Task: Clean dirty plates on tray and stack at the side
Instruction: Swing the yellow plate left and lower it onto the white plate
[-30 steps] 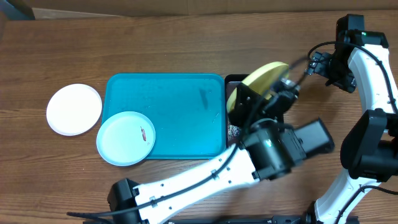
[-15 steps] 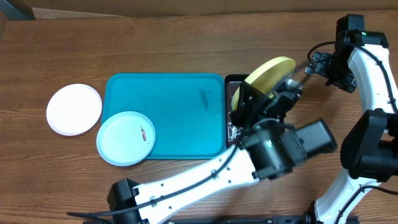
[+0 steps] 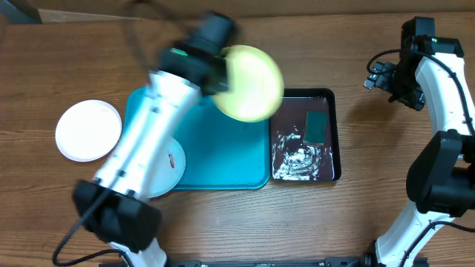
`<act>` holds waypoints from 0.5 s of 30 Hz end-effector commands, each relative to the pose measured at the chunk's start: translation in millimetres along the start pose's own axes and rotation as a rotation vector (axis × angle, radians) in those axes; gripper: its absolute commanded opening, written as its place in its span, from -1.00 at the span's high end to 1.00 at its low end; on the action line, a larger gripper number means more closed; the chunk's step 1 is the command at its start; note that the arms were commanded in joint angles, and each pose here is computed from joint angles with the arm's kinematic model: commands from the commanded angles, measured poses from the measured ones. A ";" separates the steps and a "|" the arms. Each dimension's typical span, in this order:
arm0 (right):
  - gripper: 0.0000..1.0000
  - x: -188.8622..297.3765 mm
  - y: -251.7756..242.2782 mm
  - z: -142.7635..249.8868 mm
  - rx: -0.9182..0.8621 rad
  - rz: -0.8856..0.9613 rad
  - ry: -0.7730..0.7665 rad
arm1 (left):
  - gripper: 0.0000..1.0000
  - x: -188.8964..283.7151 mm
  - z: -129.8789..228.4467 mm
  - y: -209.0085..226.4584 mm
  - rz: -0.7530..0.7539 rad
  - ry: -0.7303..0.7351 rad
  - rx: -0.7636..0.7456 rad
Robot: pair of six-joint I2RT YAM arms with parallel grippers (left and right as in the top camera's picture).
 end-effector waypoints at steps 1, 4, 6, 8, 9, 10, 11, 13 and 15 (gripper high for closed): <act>-1.00 6.6 -0.9 -3.9 -0.008 -0.002 -0.024 | 0.92 0.7 -23.7 74.2 0.127 0.144 0.271; -1.00 6.6 -0.9 -3.9 -0.008 -0.002 -0.024 | 0.92 -0.7 -32.1 144.4 0.046 0.167 0.448; -1.00 6.6 -0.9 -3.9 -0.008 -0.002 -0.024 | 0.92 0.6 -33.0 192.6 -0.005 0.171 0.560; -1.00 6.6 -0.9 -3.9 -0.008 -0.002 -0.024 | 0.91 2.0 -30.3 232.0 -0.052 0.168 0.654; -1.00 6.6 -0.9 -3.9 -0.008 -0.002 -0.024 | 0.91 3.0 -26.9 255.1 -0.085 0.165 0.711; -1.00 6.6 -0.9 -3.9 -0.008 -0.002 -0.024 | 0.92 3.4 -23.4 272.8 -0.111 0.162 0.755; -1.00 6.6 -0.9 -3.9 -0.008 -0.002 -0.024 | 0.92 3.6 -18.7 290.2 -0.141 0.160 0.805; -1.00 6.6 -0.9 -3.9 -0.008 -0.002 -0.024 | 0.91 3.4 -5.7 325.8 -0.204 0.159 0.924; -1.00 6.6 -0.9 -3.9 -0.008 -0.002 -0.024 | 0.92 0.7 6.9 351.6 -0.236 0.161 1.009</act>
Point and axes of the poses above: each gripper's point midway between its finger pads, its own x axis back along the fingers, its own y axis along the line the jaws close on, z = x × y, the point moved 7 cm from there along x, back along the fingers, and after that the axes turned 6 degrees about x, right-handed, at the moved point
